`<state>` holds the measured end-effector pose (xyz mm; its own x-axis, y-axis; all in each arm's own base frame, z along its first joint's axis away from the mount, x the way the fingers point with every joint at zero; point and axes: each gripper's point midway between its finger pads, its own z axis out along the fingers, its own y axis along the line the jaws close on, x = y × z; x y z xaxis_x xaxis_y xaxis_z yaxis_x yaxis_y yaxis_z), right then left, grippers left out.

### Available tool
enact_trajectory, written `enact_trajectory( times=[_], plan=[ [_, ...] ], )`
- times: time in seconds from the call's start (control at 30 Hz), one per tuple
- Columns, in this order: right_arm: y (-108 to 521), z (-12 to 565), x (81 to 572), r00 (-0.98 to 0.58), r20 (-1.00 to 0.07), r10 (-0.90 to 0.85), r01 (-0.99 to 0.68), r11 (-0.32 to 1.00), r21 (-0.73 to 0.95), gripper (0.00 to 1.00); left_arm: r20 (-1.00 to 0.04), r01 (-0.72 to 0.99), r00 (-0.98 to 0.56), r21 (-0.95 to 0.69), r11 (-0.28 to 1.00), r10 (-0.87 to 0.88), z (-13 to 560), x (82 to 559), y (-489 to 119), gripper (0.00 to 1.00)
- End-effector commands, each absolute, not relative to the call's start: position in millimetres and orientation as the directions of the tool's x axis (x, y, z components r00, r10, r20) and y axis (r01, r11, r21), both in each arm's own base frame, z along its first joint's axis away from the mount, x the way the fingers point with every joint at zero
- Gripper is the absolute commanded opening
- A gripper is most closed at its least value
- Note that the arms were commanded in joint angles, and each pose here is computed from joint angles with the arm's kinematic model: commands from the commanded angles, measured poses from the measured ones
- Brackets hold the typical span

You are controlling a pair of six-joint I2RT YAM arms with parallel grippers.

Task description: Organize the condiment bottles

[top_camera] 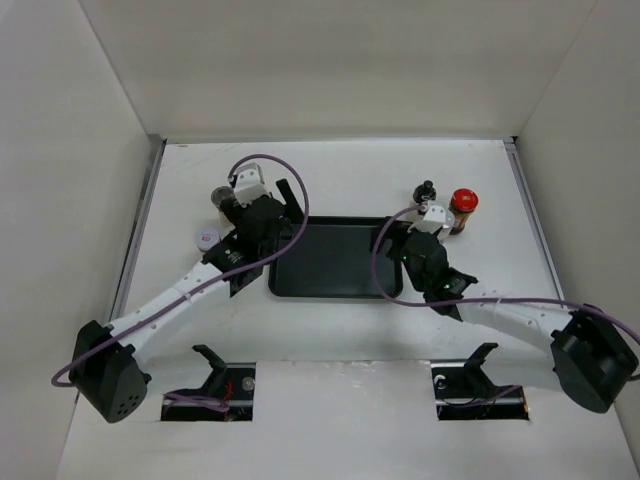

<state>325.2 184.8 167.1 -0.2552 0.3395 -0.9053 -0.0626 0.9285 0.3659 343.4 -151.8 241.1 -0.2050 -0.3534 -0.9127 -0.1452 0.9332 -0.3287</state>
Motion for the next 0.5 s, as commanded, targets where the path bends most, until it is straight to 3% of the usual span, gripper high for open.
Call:
enact_trajectory(
  times=[0.0, 0.37, 0.4, 0.43, 0.47],
  plan=[
    [211, 181, 327, -0.243, -0.897, 0.37, -0.121, 0.906, 0.406, 1.0, -0.92, -0.191, -0.203, -0.298, 0.935, -0.335, 247, 339, -136, 1.0],
    [221, 183, 323, -0.218, -0.892, 0.396, -0.165, 0.886, 0.434, 1.0, -0.952, -0.219, -0.036, -0.288, 0.932, -0.303, 282, 293, -63, 1.0],
    [223, 184, 322, -0.22, -0.891, 0.398, -0.184, 0.88, 0.438, 0.9, -0.953, -0.214, -0.035, -0.286, 0.934, -0.3, 282, 291, -60, 1.0],
    [226, 185, 320, -0.227, -0.89, 0.397, -0.203, 0.874, 0.441, 0.69, -0.957, -0.211, -0.045, -0.273, 0.939, -0.288, 280, 289, -59, 1.0],
    [229, 187, 318, -0.231, -0.888, 0.398, -0.222, 0.867, 0.447, 0.49, -0.959, -0.206, -0.062, -0.258, 0.944, -0.276, 277, 287, -58, 0.88]
  ],
)
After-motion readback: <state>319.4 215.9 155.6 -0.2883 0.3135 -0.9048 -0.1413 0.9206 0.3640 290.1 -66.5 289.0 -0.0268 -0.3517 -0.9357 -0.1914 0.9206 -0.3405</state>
